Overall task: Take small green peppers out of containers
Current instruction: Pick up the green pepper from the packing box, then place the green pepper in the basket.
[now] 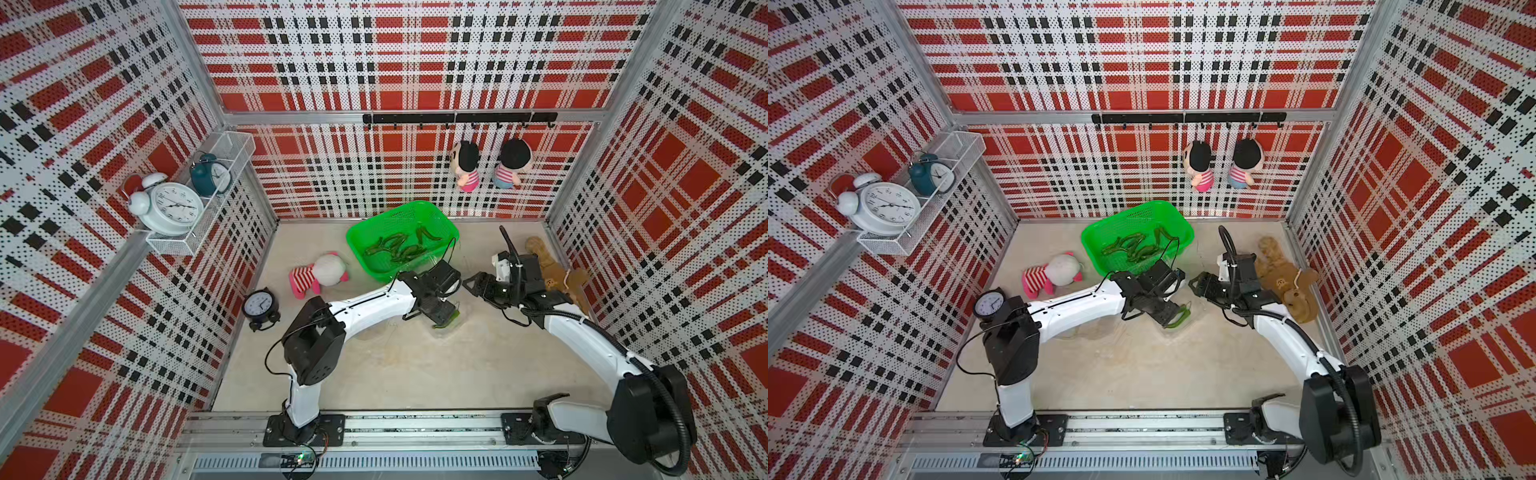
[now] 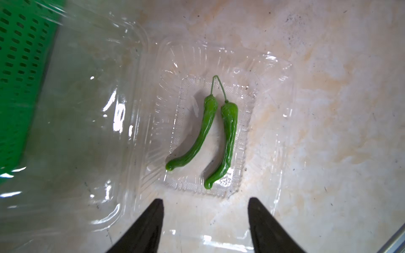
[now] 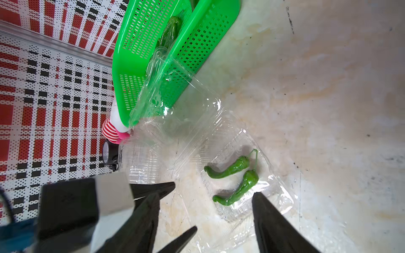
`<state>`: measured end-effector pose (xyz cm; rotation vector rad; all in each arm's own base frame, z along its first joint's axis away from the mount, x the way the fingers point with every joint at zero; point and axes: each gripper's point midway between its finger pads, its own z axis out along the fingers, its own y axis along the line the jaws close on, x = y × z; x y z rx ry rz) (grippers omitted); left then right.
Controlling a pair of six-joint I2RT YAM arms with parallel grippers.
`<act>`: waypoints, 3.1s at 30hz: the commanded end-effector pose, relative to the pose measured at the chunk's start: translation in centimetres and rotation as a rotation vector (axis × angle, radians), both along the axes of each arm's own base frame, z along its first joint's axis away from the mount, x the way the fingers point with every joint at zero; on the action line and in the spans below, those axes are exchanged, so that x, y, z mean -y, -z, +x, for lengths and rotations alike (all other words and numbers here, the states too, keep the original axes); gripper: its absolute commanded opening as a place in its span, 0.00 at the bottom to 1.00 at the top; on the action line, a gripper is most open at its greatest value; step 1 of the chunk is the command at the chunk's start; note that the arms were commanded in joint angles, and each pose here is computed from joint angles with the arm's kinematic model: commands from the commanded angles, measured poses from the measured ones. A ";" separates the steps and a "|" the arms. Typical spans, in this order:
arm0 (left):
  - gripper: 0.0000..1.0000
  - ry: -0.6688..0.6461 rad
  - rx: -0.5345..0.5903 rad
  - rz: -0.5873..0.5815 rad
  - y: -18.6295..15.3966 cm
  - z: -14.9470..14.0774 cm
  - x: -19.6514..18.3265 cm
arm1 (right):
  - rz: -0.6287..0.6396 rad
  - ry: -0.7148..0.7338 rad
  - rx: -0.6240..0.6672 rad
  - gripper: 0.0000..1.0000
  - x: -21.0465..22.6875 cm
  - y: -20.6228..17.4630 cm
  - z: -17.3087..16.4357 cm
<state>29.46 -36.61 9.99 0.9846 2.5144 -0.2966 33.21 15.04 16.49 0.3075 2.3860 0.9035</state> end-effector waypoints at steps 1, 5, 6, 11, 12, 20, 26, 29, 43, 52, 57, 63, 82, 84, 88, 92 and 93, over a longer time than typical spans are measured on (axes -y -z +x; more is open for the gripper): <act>0.61 0.018 0.002 -0.055 1.3 0.9 1.4 | -0.001 0.036 -0.011 0.70 0.7 -0.1 -0.5; 0.61 0.058 -0.007 -0.047 2.6 1.0 2.3 | 0.026 0.038 -0.026 0.70 0.5 0.0 -0.9; 0.61 0.063 -0.012 -0.043 3.0 1.0 2.4 | 0.030 0.040 -0.027 0.70 0.5 -0.1 -0.9; 0.59 0.072 -0.029 -0.009 5.7 0.8 2.0 | 0.023 0.051 -0.020 0.70 0.7 -0.5 -1.0; 0.59 0.070 -0.029 -0.007 6.0 0.9 1.9 | 0.020 0.051 -0.020 0.70 0.8 -0.6 -1.0; 0.62 0.059 -0.052 0.018 8.8 1.0 1.3 | 0.009 0.057 -0.029 0.70 1.0 -0.4 -1.2; 0.18 0.070 -0.048 0.017 8.4 1.4 1.1 | 0.004 0.064 -0.016 0.70 1.1 -1.0 -0.8; 0.10 0.073 -0.037 0.005 6.8 1.7 1.3 | -0.001 0.072 -0.005 0.70 1.2 -1.5 -0.6; 0.00 -0.078 0.114 -0.297 -9.1 7.5 0.5 | 0.003 0.088 0.067 0.71 1.3 -4.4 1.4; 0.02 -0.379 0.302 -0.455 -14.0 19.5 -7.1 | 0.028 0.032 0.045 0.71 0.0 -3.7 2.7; 0.02 -0.484 0.256 -0.414 -6.8 23.4 -9.9 | 0.054 0.022 0.039 0.71 -0.6 -3.5 3.5; 0.61 -0.552 0.240 -0.337 -4.6 24.5 -11.1 | 0.054 0.024 0.035 0.71 -0.5 -3.3 3.4; 0.98 -0.956 0.493 -0.495 -14.2 16.0 -26.9 | -0.140 0.102 0.045 0.73 2.6 -0.8 3.1; 0.98 -1.008 0.552 -0.513 -13.9 14.7 -29.6 | -0.324 0.158 0.088 0.75 5.4 -0.4 4.0; 0.98 -0.901 0.747 -0.440 -11.2 11.4 -32.2 | -0.681 0.264 0.234 0.78 11.7 0.5 5.7; 0.98 -0.907 0.801 -0.334 -7.3 9.0 -34.9 | -0.795 0.337 0.416 0.81 14.9 0.8 6.7; 0.98 -0.941 0.813 -0.338 -7.2 9.0 -35.9 | -0.792 0.365 0.448 0.87 15.6 1.0 6.8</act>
